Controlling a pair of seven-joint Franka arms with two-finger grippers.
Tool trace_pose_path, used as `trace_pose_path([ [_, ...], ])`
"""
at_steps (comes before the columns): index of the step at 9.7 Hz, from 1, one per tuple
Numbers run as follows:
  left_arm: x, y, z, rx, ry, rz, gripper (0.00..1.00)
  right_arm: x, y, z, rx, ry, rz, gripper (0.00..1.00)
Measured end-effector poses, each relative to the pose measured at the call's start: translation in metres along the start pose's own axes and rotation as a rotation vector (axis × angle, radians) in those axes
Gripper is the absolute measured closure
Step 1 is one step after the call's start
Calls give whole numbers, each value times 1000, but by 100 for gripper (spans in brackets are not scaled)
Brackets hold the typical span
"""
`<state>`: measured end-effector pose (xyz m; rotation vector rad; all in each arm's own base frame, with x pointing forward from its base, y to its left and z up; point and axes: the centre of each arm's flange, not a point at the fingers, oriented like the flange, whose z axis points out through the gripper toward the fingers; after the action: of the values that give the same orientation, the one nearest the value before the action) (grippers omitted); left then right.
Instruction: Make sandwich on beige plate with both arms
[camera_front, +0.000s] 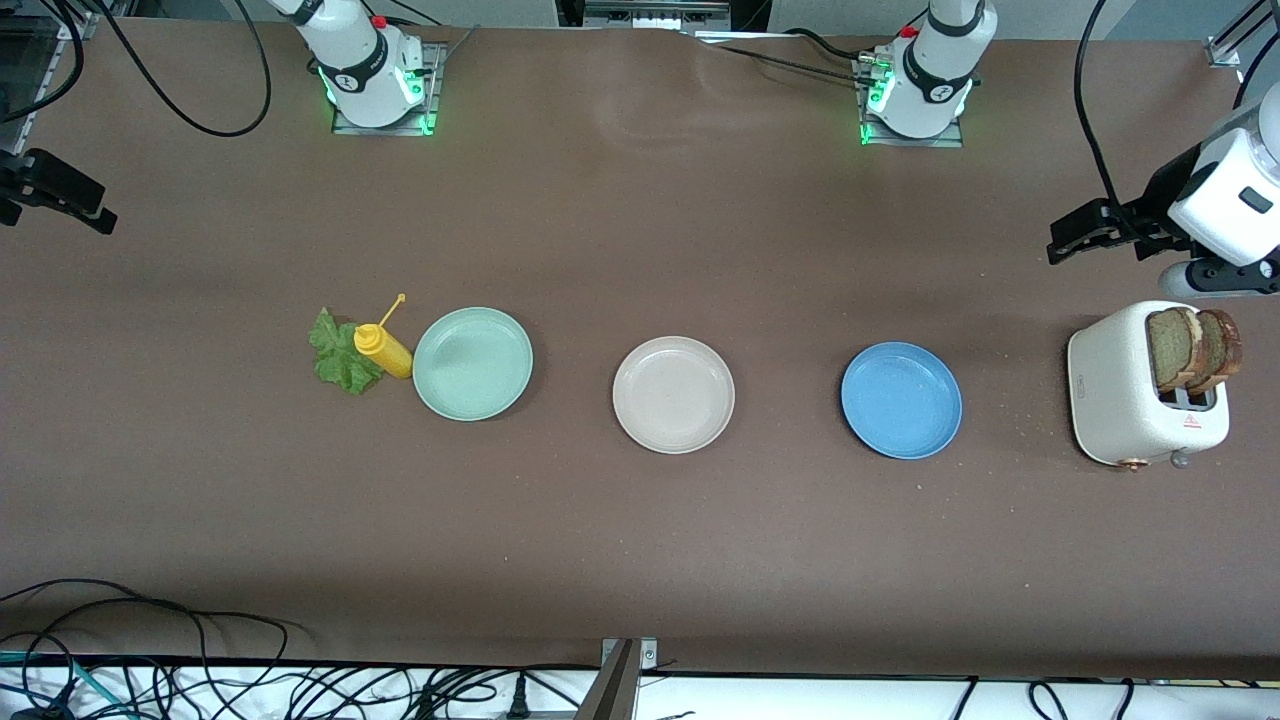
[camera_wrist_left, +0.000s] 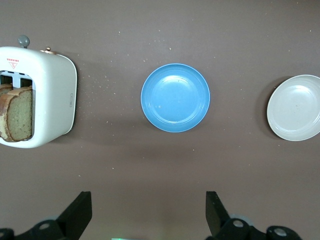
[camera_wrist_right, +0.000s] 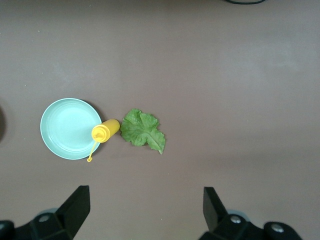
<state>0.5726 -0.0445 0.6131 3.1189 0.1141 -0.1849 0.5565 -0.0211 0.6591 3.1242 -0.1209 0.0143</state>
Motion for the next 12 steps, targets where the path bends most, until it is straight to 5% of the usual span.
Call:
trace_pose_path([
  [12, 4, 1, 6, 0, -5, 2, 0, 0, -2, 0, 20, 0, -1, 0],
])
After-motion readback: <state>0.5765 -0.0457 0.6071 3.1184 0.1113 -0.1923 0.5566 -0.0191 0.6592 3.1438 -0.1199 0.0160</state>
